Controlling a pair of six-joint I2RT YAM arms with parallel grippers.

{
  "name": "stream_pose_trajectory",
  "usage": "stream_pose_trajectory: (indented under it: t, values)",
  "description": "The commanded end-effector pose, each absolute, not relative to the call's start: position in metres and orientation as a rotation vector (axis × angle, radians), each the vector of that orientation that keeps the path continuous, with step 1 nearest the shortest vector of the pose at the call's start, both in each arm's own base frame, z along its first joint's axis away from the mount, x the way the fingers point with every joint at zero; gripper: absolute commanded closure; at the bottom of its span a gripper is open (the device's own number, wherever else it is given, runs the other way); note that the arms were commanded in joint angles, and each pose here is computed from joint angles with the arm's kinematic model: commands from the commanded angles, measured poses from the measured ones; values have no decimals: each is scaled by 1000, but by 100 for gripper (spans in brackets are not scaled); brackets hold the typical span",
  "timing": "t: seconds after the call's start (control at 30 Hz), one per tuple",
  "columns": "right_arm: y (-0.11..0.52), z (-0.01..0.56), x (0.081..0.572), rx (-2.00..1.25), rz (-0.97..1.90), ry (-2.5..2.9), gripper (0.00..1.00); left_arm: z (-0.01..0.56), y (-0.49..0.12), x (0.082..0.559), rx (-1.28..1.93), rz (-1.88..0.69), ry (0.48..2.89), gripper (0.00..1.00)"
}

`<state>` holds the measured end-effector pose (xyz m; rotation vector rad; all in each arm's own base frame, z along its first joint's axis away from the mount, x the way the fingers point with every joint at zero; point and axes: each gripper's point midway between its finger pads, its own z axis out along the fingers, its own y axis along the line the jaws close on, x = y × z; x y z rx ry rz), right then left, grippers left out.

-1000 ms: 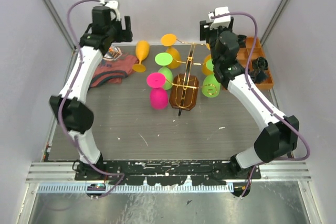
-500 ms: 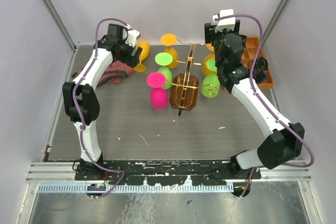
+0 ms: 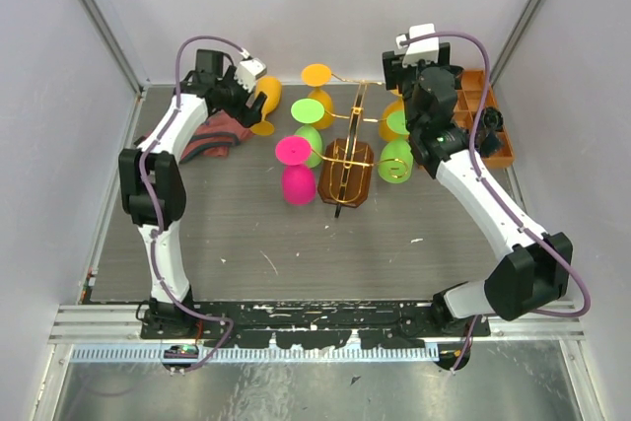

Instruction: Place the wine glass upside down on the wine glass rack

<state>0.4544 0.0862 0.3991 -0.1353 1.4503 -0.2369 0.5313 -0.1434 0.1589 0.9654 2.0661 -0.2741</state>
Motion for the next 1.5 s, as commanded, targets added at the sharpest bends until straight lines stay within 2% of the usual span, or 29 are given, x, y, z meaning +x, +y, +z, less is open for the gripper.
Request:
stream_pose_trajectory:
  t: [0.0, 0.4, 0.6, 0.67, 0.7, 0.8, 0.87, 0.97, 1.3, 1.47]
  values:
    - [78, 432, 443, -108, -239, 1373, 24, 135, -151, 536, 1000, -377, 2037, 9]
    - [77, 430, 446, -116, -257, 1384, 23, 101, -160, 544, 1004, -456, 2083, 10]
    - [74, 428, 445, -113, -270, 1389, 23, 85, -150, 546, 1020, -408, 2148, 14]
    - [74, 428, 445, -113, -271, 1389, 23, 82, -149, 545, 1027, -404, 2161, 22]
    - [74, 427, 446, -113, -271, 1390, 23, 82, -149, 544, 1030, -408, 2166, 30]
    - [74, 426, 446, -113, -273, 1392, 23, 81, -149, 543, 1034, -417, 2176, 64]
    - [75, 427, 446, -115, -269, 1390, 23, 80, -150, 542, 1035, -421, 2178, 75]
    - [75, 427, 446, -114, -270, 1390, 23, 78, -151, 541, 1033, -434, 2180, 85]
    - [73, 426, 442, -113, -273, 1390, 23, 83, -158, 539, 983, -488, 2167, 88]
    - [73, 425, 442, -113, -271, 1393, 23, 85, -161, 536, 968, -515, 2172, 73]
